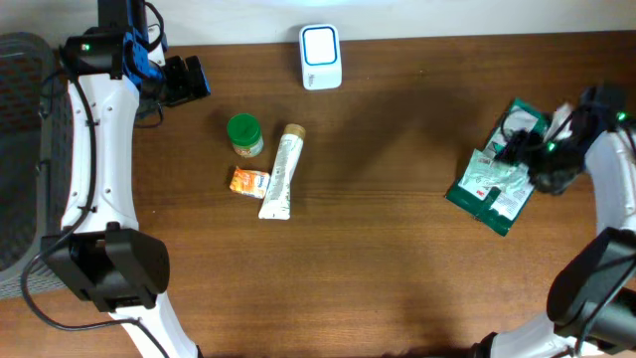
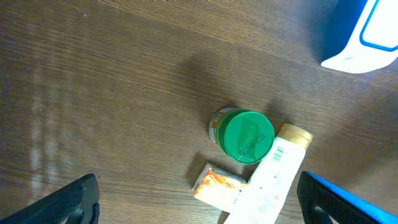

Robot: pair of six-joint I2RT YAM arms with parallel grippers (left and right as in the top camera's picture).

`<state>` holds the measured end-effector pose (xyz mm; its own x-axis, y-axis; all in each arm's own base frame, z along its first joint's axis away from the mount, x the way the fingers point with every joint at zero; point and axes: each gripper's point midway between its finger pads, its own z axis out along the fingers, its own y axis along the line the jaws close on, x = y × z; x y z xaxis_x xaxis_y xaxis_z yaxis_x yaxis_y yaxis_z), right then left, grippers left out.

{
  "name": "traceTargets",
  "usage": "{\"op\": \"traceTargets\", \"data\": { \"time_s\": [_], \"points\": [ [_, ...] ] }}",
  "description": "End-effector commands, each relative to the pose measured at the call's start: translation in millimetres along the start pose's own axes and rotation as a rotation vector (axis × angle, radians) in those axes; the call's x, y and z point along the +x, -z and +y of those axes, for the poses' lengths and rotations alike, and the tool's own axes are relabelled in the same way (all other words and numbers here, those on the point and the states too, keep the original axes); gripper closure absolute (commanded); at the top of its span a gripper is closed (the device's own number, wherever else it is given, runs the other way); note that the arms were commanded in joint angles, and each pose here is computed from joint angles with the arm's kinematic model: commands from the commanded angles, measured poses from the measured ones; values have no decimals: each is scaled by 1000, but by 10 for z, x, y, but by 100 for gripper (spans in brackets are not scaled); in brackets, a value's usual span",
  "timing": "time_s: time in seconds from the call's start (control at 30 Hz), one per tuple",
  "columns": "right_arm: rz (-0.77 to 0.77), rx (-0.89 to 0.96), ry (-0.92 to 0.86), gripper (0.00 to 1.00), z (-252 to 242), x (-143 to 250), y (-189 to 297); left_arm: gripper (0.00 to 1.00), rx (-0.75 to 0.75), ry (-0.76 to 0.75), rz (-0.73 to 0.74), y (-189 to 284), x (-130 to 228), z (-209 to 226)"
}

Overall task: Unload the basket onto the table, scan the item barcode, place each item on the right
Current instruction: 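Drop the sachet onto the green package with the right gripper, then grasp the white tube with the right gripper and lift it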

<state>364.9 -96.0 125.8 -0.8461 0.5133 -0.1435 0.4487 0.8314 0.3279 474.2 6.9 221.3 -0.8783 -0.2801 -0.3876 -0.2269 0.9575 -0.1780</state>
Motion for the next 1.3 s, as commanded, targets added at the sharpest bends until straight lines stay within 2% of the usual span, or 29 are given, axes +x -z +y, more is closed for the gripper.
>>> {"op": "traceTargets", "data": {
  "time_s": [0.0,0.1,0.2,0.37,0.67,0.9,1.03,1.13,1.2,1.23,1.27],
  "points": [
    [-3,-177,208,18,829,55,318,1,-3,-5,-19,68,-33,8],
    [49,-286,374,2,1546,370,212,1,-3,-5,-19,68,-33,9],
    [57,-364,470,2,2264,671,-15,1,-3,-5,-19,68,-33,8],
    [138,-408,513,0,2859,1119,-499,1,-3,-5,-19,68,-33,9],
    [273,-391,486,32,3418,1935,-1475,1,-3,-5,-19,68,-33,9],
    [249,-272,472,37,3360,2142,-1963,1,-3,-5,-19,68,-33,8],
    [237,-287,476,37,3386,2128,-2132,1,-3,-5,-19,68,-33,8],
    [254,-276,486,41,3341,2190,-2273,1,-3,-5,-19,68,-33,8],
    [274,-256,487,53,3270,2228,-2334,1,-3,-5,-19,68,-33,8],
    [281,-248,492,63,3244,2239,-2335,1,-3,-5,-19,68,-33,8],
    [291,-237,499,77,3206,2250,-2333,1,-3,-5,-19,68,-33,9]
  ]
}}
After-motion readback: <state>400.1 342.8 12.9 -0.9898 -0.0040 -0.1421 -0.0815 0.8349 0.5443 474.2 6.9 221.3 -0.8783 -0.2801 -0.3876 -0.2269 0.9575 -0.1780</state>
